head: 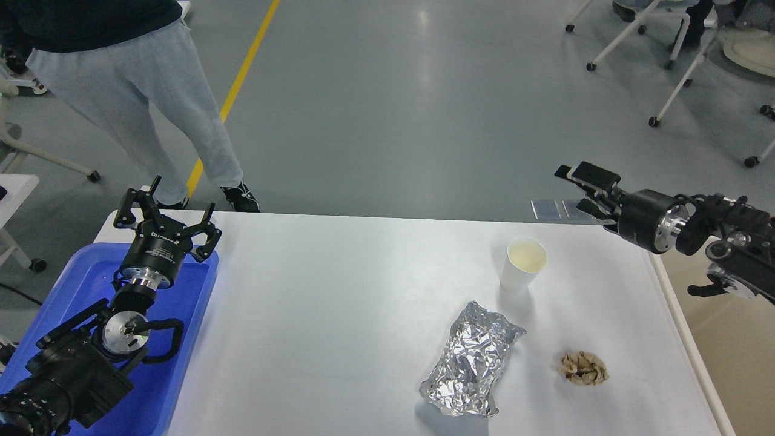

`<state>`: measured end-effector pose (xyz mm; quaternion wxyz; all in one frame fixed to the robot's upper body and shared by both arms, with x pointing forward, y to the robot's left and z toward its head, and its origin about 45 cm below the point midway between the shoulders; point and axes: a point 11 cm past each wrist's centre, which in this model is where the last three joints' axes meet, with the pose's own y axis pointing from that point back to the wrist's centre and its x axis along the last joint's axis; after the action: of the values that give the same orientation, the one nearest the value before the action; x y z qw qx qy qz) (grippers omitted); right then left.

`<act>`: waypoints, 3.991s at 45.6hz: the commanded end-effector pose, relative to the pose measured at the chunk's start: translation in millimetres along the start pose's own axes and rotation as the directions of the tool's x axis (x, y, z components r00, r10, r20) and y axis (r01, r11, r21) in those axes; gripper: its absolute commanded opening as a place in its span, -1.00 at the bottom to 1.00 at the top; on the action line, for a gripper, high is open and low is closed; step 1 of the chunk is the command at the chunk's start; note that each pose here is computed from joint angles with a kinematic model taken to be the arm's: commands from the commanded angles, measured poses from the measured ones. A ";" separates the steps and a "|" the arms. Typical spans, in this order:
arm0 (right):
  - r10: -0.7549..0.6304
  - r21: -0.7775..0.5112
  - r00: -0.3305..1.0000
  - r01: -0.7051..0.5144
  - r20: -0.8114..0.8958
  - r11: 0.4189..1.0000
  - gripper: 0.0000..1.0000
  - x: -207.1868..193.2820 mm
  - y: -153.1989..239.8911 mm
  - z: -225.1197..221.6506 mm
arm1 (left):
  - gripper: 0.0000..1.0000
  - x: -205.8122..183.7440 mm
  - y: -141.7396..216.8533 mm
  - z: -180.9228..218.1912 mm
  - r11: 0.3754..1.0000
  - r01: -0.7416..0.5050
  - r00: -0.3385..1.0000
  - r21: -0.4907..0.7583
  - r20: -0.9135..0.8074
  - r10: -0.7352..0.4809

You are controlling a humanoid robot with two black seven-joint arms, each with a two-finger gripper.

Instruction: Tidy desktop

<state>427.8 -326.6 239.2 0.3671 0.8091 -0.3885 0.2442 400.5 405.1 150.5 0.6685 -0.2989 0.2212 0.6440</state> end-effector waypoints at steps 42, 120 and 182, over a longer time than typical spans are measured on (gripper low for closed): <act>-0.172 -0.238 0.855 0.059 -0.489 0.970 1.00 -73.1 -65.4 50.0 | 1.00 0.1 0.1 0.0 1.000 0.000 1.000 0.000 0.001 0.000; -0.148 -0.019 0.867 0.158 -0.476 0.987 -1.00 -26.1 -39.5 -17.6 | 1.00 0.2 0.1 0.1 1.000 -0.001 1.000 0.000 0.000 0.001; 0.252 -0.468 0.967 -0.240 -0.037 0.850 -1.00 94.3 206.0 155.0 | 1.00 -0.2 -0.1 -0.1 1.000 0.000 1.000 0.000 -0.001 0.000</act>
<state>374.7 -489.2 328.3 0.4953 0.7098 -0.4174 0.2769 400.5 405.1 150.5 0.6686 -0.2987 0.2213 0.6441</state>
